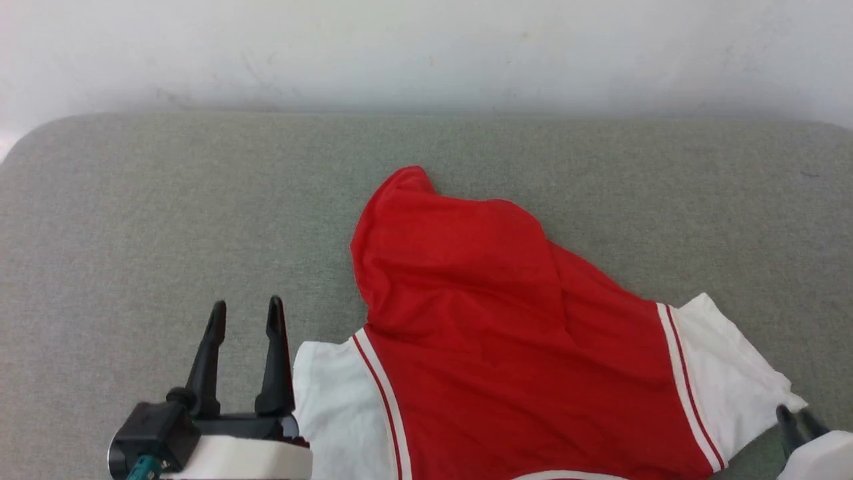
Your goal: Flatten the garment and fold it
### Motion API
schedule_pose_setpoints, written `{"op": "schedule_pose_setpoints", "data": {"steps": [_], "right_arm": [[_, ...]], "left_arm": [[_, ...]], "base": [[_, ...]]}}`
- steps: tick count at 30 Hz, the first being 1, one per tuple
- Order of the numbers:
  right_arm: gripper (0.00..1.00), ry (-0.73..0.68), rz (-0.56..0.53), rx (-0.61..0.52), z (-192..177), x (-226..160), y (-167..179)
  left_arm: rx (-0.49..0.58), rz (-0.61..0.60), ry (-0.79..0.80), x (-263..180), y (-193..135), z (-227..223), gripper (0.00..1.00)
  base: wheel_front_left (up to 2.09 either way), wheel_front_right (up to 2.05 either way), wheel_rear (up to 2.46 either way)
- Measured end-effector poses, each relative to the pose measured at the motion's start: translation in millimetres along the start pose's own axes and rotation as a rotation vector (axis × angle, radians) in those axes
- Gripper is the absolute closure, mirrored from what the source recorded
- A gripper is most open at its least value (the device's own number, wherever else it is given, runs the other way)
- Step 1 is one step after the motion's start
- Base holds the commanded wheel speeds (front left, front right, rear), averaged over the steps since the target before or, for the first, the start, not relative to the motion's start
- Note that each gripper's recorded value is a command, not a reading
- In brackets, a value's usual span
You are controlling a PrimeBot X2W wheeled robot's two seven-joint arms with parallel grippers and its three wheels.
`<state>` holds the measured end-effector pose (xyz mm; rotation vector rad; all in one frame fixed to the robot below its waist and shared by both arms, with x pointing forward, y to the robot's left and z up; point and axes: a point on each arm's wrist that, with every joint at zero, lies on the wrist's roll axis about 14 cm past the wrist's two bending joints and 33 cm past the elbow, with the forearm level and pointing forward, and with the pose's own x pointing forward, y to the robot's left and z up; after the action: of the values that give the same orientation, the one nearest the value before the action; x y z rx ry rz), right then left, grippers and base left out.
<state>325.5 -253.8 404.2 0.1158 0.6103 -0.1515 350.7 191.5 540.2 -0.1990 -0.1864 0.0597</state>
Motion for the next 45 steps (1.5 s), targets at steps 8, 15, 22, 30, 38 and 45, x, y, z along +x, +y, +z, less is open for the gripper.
{"op": "schedule_pose_setpoints", "data": {"steps": [8,15,22,30,38,45], "right_arm": [[0.0,-0.408,-0.027,0.007,83.1,-28.3,-11.2],[0.0,-0.605,0.037,-0.004,108.6,-54.1,8.8],[0.0,-0.669,0.051,-0.001,114.0,-65.8,12.5],[0.0,-0.678,0.056,-0.005,115.1,-66.7,14.6],[0.0,-0.657,0.069,-0.006,111.0,-58.7,19.7],[0.0,-0.639,0.08,-0.006,109.9,-49.3,24.7]], "left_arm": [[0.032,0.008,-0.001,-10.9,4.5,3.0,0.0],[0.079,-0.024,0.027,-15.8,1.9,-3.9,0.0],[0.171,-0.09,0.099,-21.8,-0.8,-21.0,0.0],[0.18,-0.138,0.241,-26.0,-4.5,-41.1,0.0],[0.18,-0.195,0.545,-40.8,-3.7,-89.9,0.0],[0.224,-0.193,0.789,-44.9,13.5,-131.2,0.0]], "base": [[0.0,0.0,0.0],[0.0,0.0,0.0],[0.0,0.0,0.0],[0.0,0.0,0.0],[0.0,0.0,0.0],[0.0,0.0,0.0]]}}
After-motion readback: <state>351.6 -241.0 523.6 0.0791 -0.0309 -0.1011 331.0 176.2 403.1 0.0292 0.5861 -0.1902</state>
